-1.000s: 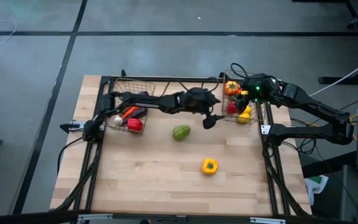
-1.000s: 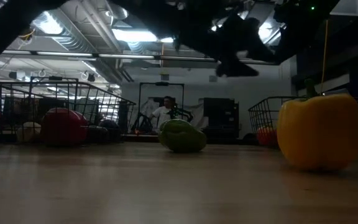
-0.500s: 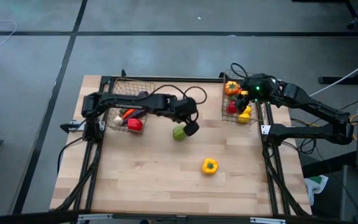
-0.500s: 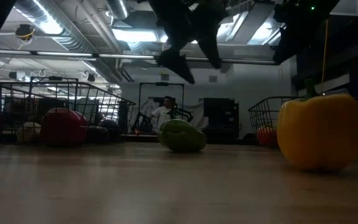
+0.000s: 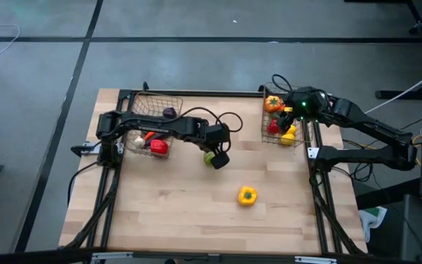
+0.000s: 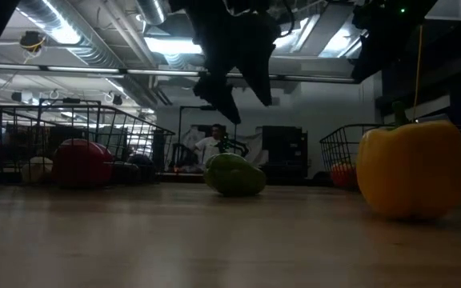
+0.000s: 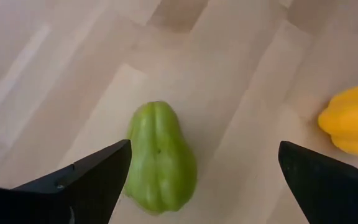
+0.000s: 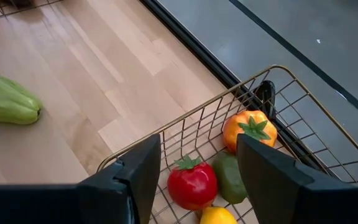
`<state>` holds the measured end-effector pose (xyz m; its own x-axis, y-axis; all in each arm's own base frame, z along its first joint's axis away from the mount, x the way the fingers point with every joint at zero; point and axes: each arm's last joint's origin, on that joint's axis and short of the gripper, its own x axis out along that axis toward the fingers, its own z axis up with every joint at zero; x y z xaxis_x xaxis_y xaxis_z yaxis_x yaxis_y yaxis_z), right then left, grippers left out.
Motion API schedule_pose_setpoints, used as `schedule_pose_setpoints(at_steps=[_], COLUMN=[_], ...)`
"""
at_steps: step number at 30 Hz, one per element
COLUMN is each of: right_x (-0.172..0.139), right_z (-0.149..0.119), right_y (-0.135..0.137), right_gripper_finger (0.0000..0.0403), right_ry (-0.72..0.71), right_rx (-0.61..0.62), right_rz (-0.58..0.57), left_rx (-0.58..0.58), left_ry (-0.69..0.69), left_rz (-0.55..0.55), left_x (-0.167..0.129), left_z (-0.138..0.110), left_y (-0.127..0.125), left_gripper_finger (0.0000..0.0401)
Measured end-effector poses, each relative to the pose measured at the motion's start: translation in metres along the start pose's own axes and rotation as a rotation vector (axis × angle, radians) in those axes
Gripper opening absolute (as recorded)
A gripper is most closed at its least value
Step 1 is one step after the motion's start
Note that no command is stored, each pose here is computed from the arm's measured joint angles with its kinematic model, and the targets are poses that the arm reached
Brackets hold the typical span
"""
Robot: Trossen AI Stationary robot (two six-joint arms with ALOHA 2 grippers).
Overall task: Sort produce into baskets
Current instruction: Put the green chayote into the left gold wire basket
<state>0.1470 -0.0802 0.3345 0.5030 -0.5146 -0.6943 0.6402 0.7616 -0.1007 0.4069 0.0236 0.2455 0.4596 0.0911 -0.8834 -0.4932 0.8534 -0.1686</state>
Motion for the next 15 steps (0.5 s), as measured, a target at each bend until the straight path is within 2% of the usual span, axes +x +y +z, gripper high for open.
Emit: schedule_pose_setpoints(at_steps=[15], right_x=[0.000], right_z=[0.000], right_y=[0.000], right_gripper_finger=[0.0209], right_ry=[0.000], right_rx=[0.000], right_rz=[0.000], left_rx=[0.069], left_ry=[0.029], left_rz=[0.000], left_x=[0.031], left_z=[-0.021], left_y=[0.012], left_gripper_finger=[0.0400])
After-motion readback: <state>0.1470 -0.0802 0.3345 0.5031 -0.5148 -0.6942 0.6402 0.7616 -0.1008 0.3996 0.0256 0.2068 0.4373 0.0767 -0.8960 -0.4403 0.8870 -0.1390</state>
